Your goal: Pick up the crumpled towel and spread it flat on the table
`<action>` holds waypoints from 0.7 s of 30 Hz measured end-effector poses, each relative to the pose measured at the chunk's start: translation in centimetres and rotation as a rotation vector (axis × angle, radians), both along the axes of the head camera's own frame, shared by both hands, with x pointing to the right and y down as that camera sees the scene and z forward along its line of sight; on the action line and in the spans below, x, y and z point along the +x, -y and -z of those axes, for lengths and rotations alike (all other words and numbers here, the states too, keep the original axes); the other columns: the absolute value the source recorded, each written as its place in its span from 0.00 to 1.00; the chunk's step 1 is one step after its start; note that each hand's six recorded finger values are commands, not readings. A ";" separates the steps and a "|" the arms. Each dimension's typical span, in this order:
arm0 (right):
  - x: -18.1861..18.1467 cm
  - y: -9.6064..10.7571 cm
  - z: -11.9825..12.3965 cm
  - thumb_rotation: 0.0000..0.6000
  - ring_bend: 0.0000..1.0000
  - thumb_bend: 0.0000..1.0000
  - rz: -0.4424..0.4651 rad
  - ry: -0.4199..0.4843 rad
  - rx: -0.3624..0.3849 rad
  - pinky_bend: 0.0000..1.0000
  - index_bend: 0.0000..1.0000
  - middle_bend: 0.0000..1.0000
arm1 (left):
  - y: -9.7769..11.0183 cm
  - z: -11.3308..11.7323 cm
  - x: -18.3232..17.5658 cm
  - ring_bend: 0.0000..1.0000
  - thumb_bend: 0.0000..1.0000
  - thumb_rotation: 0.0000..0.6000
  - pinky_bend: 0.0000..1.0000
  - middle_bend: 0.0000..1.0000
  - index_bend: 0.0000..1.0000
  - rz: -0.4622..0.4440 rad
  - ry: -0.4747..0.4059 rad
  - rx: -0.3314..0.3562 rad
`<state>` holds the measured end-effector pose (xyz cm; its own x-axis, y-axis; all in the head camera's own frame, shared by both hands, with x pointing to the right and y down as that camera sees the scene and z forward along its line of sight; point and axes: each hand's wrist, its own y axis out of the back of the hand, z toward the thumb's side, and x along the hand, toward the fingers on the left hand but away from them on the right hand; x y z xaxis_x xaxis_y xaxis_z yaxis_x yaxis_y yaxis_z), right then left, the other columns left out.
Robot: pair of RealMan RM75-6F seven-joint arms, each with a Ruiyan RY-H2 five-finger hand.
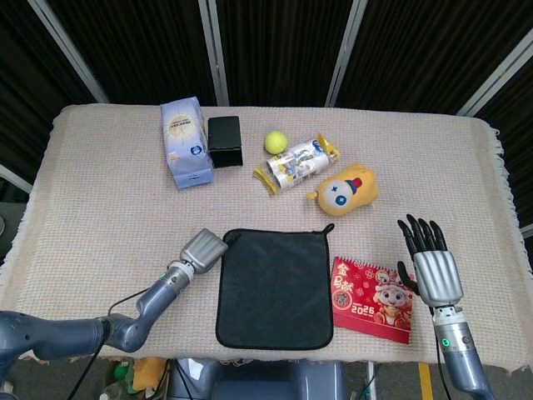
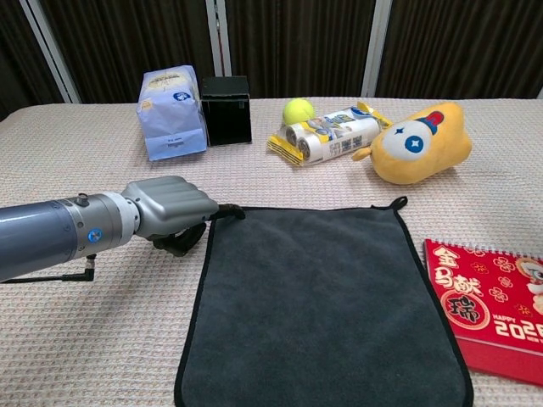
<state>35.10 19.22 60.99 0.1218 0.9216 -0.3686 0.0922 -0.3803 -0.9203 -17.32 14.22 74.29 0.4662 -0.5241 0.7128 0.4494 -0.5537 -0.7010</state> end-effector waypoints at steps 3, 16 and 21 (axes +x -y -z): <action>-0.1 0.1 0.0 1.00 0.00 0.50 0.000 0.002 0.001 0.04 0.00 0.01 | 0.2 -0.1 -0.4 0.70 0.96 1.00 0.73 0.77 0.09 0.006 0.007 0.002; -0.1 0.0 -0.1 1.00 0.00 0.50 0.003 -0.003 0.000 0.04 0.00 0.01 | 0.2 0.2 -0.3 0.69 0.85 1.00 0.73 0.76 0.00 0.016 -0.016 0.008; -0.1 0.0 -0.2 1.00 0.00 0.50 0.002 -0.008 -0.002 0.04 0.00 0.01 | 0.2 0.7 0.1 0.66 0.63 1.00 0.73 0.73 0.00 0.019 -0.042 0.011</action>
